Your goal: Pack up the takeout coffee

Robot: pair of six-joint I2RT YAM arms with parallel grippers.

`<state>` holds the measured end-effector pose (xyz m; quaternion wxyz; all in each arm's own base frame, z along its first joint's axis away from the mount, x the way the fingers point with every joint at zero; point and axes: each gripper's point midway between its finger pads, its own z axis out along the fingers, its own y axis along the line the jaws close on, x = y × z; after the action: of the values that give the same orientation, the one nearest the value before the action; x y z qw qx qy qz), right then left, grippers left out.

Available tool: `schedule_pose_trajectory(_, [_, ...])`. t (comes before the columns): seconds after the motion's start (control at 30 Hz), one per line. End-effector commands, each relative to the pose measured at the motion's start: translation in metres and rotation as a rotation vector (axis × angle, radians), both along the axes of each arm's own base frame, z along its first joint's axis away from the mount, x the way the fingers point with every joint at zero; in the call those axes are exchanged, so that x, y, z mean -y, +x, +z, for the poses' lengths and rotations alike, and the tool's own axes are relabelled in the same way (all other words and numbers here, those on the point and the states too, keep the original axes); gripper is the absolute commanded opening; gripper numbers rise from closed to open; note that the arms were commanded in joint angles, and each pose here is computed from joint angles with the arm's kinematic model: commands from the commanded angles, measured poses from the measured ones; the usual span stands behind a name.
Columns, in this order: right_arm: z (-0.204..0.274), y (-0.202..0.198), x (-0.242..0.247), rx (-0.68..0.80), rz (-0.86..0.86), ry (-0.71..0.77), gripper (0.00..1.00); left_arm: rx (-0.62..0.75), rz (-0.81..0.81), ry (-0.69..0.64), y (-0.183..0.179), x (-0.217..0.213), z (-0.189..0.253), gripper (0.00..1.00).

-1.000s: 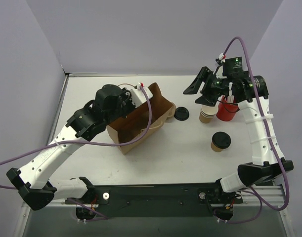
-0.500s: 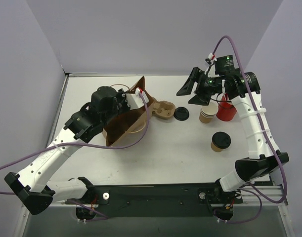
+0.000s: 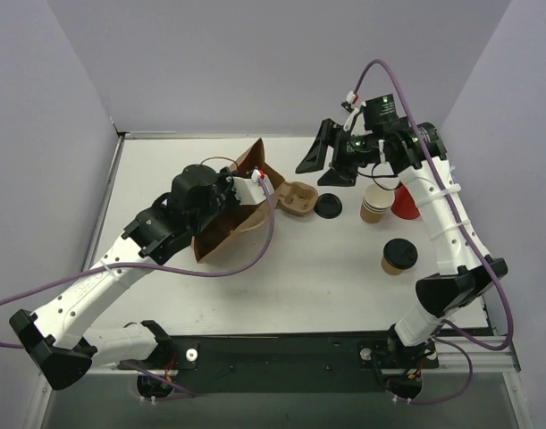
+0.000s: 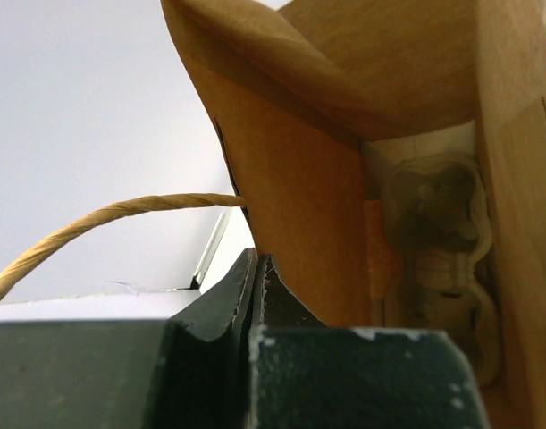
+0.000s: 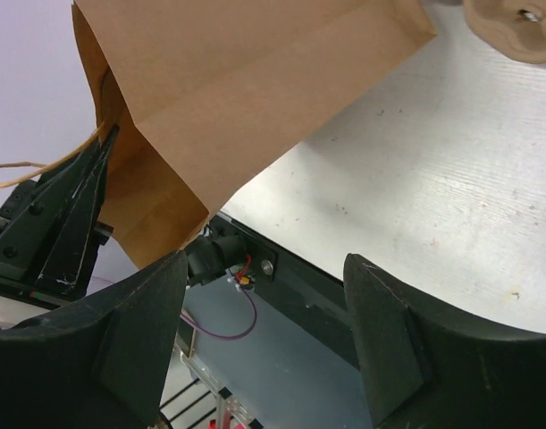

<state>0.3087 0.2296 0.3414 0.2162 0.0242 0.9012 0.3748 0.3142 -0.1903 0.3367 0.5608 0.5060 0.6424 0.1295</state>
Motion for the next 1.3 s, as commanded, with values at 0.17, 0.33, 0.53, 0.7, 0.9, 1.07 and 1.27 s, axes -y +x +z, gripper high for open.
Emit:
schedule_pose_trajectory(0.17, [0.004, -0.001, -0.028, 0.023, 0.071, 0.031, 0.66, 0.101, 0.060, 0.009, -0.002, -0.032, 0.035, 0.00])
schedule_pose_trajectory(0.33, [0.004, -0.001, -0.034, 0.034, 0.082, 0.035, 0.66, 0.111, 0.105, 0.029, -0.006, -0.057, 0.037, 0.00])
schedule_pose_trajectory(0.53, [-0.003, -0.004, -0.043, 0.022, 0.115, 0.031, 0.66, 0.085, 0.082, -0.016, -0.004, -0.049, 0.025, 0.00])
schedule_pose_trajectory(0.7, [-0.009, -0.006, -0.051, 0.018, 0.147, 0.023, 0.66, 0.056, 0.064, -0.040, -0.002, -0.041, 0.012, 0.00])
schedule_pose_trajectory(0.9, [-0.030, -0.013, -0.054, -0.010, 0.172, -0.019, 0.66, 0.023, 0.042, -0.080, 0.000, -0.029, 0.003, 0.00])
schedule_pose_trajectory(1.07, [-0.040, -0.019, -0.055, -0.026, 0.191, -0.038, 0.66, 0.010, 0.038, -0.088, 0.001, -0.026, -0.001, 0.00])
schedule_pose_trajectory(1.27, [-0.039, -0.017, -0.057, -0.027, 0.188, -0.038, 0.66, 0.005, 0.027, -0.142, 0.000, -0.012, 0.014, 0.00])
